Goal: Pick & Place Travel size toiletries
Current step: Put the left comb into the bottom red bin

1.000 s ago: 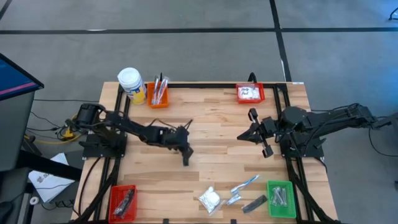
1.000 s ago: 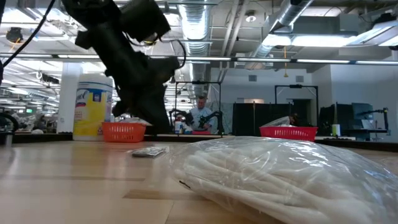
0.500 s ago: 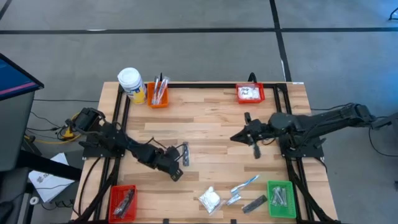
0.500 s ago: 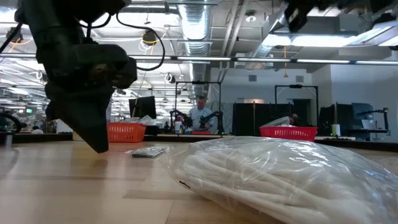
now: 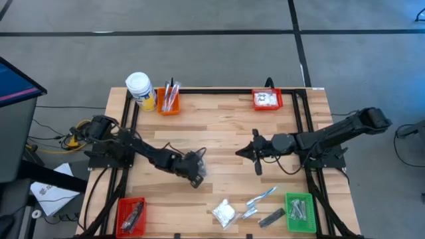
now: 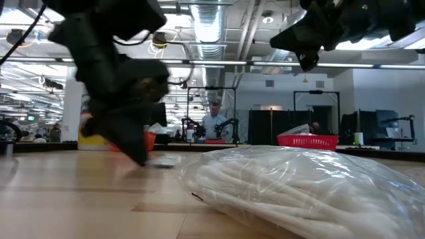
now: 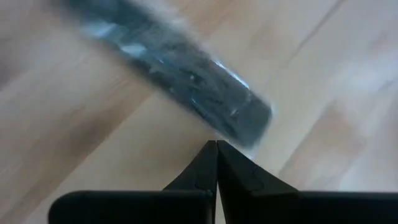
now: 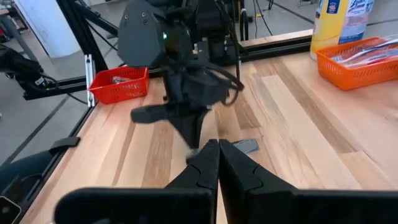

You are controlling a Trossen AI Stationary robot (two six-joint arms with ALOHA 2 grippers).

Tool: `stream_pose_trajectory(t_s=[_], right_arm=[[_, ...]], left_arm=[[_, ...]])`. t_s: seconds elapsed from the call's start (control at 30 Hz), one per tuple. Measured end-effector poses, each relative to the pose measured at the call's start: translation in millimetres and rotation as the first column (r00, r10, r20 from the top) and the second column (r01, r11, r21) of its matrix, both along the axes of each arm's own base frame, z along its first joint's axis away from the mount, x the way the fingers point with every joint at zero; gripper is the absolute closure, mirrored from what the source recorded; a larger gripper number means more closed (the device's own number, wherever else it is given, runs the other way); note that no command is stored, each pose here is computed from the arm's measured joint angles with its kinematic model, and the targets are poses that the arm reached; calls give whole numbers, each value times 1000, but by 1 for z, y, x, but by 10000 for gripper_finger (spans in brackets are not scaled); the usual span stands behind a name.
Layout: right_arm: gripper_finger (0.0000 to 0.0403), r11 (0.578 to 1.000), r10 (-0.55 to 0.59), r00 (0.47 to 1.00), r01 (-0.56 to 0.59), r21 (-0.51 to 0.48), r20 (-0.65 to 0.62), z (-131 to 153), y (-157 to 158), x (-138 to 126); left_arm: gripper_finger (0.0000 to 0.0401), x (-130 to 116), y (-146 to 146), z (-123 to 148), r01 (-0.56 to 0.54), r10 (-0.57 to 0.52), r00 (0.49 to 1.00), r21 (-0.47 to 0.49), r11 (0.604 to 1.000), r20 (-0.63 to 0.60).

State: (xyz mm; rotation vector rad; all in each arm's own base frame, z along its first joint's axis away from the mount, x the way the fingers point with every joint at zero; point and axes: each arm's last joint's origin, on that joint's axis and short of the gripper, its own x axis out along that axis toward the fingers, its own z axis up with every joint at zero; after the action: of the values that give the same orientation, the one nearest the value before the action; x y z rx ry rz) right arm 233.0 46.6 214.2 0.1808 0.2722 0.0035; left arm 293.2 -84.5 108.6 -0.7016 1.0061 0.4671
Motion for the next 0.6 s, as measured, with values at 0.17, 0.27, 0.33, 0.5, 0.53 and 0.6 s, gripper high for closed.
stream_pose_trajectory(t_s=[0.17, 0.27, 0.33, 0.5, 0.53, 0.6], right_arm=[[403, 1000, 3, 1000, -3, 1, 0, 0, 0, 0], [403, 1000, 3, 1000, -3, 0, -4, 0, 0, 0], [403, 1000, 3, 1000, -3, -2, -11, -1, 0, 0], [403, 1000, 3, 999, -4, -12, -54, -5, 0, -2], [403, 1000, 4, 998, -5, -17, -56, -5, 0, -2], [403, 1000, 6, 998, -7, -24, -57, -5, 0, -2]], left_arm=[[401, 21, 10, -2, 52, -49, 985, -15, 999, 164], [401, 31, 21, 2, 46, -53, 972, 34, 998, 228], [401, 37, 30, 7, 8, -34, 967, 104, 995, 251], [401, 43, 36, 14, -22, -31, 955, 175, 984, 296], [401, 44, 36, 15, -23, -31, 951, 172, 985, 306], [401, 45, 37, 16, -12, -40, 950, 165, 986, 310]])
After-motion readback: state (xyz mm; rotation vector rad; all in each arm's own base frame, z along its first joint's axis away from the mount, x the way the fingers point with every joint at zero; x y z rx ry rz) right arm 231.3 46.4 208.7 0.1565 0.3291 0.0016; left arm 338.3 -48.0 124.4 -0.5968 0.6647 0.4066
